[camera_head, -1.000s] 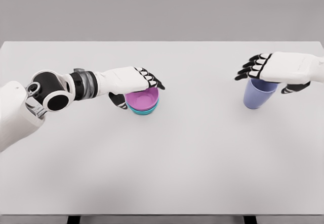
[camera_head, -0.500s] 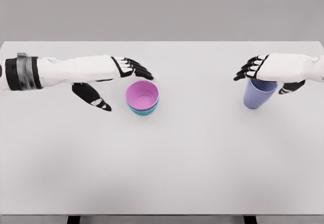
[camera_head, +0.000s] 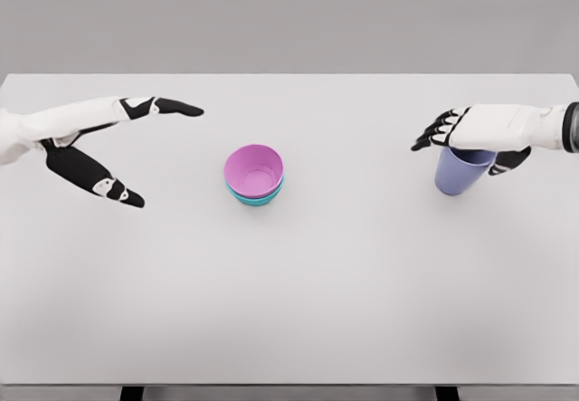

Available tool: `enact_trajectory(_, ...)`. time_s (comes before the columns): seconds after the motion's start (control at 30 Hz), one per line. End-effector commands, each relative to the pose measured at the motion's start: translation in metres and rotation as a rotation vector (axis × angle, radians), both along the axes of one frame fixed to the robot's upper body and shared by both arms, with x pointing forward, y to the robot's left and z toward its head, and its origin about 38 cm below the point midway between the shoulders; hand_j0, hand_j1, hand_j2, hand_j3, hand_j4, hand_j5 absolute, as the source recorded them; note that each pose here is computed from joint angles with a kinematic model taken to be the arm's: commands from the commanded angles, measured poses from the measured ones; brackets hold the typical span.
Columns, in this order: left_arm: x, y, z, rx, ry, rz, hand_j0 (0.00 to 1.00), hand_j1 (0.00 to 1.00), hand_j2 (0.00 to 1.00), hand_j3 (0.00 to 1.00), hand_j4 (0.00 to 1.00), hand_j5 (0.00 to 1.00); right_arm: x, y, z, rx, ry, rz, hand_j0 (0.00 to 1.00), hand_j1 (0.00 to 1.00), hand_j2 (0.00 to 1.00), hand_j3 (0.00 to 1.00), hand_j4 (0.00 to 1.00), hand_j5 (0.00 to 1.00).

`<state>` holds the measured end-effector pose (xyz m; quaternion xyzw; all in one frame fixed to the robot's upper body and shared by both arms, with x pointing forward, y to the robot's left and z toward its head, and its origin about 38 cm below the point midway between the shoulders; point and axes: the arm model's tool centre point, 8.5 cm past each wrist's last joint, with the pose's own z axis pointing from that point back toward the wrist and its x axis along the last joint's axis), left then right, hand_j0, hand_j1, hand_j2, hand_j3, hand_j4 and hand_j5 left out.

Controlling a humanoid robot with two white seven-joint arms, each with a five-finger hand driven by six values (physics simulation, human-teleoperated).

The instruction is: Stacking bowl and cup with both arms

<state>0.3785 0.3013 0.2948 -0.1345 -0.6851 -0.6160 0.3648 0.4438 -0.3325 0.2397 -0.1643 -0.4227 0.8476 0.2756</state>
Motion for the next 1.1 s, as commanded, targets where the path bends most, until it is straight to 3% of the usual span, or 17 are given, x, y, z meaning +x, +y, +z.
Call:
enact_trajectory(0.0, 0.002, 0.004, 0.001, -0.008, 0.003, 0.014, 1.00, 1.00, 1.00, 1.00, 1.00, 1.00, 0.001, -0.003, -0.003, 0.002, 0.009, -0.013, 1.00, 1.00, 1.00, 1.00, 1.00, 1.00)
enact_trajectory(0.43, 0.007, 0.012, -0.005, 0.011, 0.018, 0.049, 1.00, 1.00, 1.00, 1.00, 1.00, 1.00, 0.007, -0.015, -0.009, -0.003, 0.023, -0.059, 0.99, 0.99, 0.99, 0.99, 0.99, 0.99)
enact_trajectory(0.5, 0.007, 0.011, -0.005, 0.010, 0.018, 0.048, 1.00, 1.00, 1.00, 1.00, 1.00, 1.00, 0.007, -0.016, -0.009, -0.006, 0.025, -0.060, 0.93, 0.93, 0.93, 0.93, 0.93, 0.93)
enact_trajectory(0.6, 0.007, 0.012, -0.005, 0.013, 0.019, 0.051, 1.00, 1.00, 1.00, 1.00, 1.00, 1.00, 0.008, -0.014, -0.010, -0.001, 0.026, -0.058, 0.76, 0.76, 0.76, 0.76, 0.76, 0.76)
enact_trajectory(0.73, 0.007, 0.012, -0.005, 0.014, 0.020, 0.054, 1.00, 1.00, 1.00, 1.00, 1.00, 1.00, 0.011, -0.013, -0.012, 0.009, 0.031, -0.066, 0.64, 0.64, 0.64, 0.64, 0.64, 0.64)
enact_trajectory(1.07, 0.008, 0.014, -0.006, 0.016, 0.023, 0.060, 1.00, 1.00, 1.00, 1.00, 1.00, 1.00, 0.019, 0.002, 0.001, 0.035, 0.000, -0.038, 0.64, 0.64, 0.64, 0.64, 0.64, 0.64)
